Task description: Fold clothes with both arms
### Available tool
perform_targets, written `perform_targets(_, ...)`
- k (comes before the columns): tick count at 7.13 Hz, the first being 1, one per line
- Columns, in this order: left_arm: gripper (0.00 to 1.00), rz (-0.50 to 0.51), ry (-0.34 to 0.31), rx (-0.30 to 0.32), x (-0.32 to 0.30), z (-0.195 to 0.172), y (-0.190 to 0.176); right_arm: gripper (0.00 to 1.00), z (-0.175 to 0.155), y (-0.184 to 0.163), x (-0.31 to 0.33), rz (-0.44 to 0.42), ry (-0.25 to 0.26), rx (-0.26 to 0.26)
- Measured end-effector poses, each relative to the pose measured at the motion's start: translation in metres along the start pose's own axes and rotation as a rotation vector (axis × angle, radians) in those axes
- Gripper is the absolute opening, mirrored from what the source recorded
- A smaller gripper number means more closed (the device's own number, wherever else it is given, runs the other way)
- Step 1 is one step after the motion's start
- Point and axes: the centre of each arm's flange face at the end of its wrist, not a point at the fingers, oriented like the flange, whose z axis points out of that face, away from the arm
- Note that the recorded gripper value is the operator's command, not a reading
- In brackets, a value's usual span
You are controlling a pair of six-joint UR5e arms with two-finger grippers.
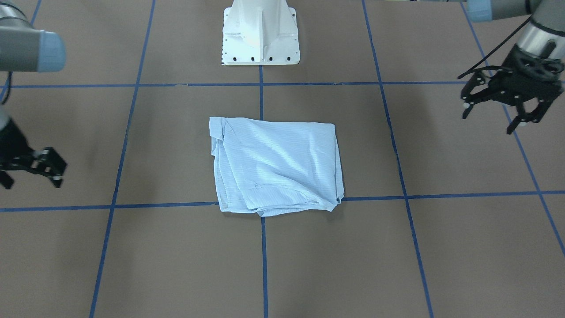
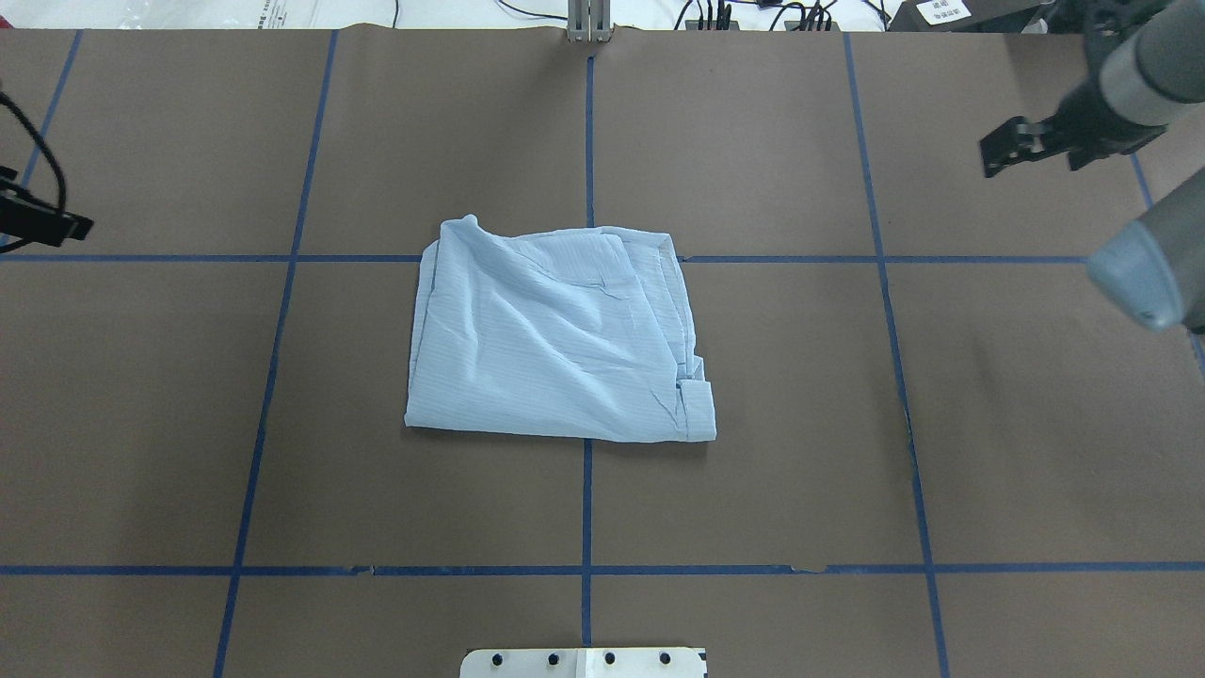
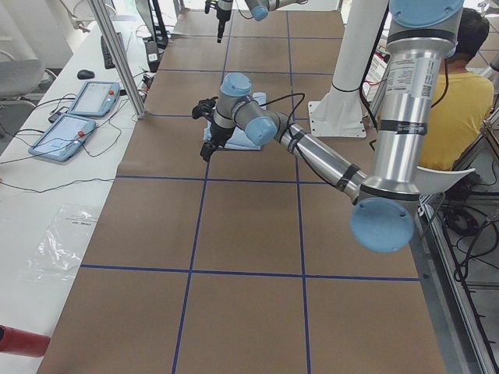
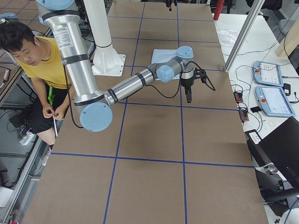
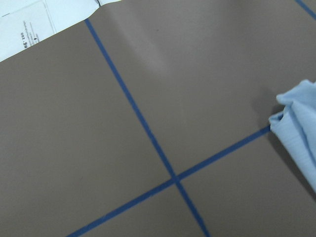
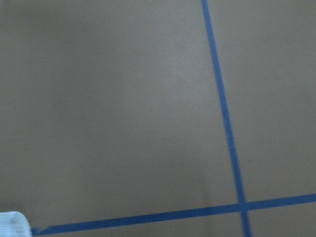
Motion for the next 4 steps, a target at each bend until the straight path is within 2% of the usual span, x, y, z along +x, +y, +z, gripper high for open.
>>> perform_targets(1,1.00,-0.041,-0.012,-0.003,-0.035,-0.017,0.024,1.00,-0.008,0.022,0.088,-0.083,0.018,-0.028)
perform_targets(2,1.00,-0.100,-0.038,-0.020,-0.067,-0.021,0.046,1.00,-0.009,0.061,0.165,-0.123,0.032,-0.065)
perform_targets(4,1.00,-0.247,-0.107,-0.059,-0.137,-0.019,0.084,1.00,0.007,0.167,0.261,-0.035,0.029,-0.167)
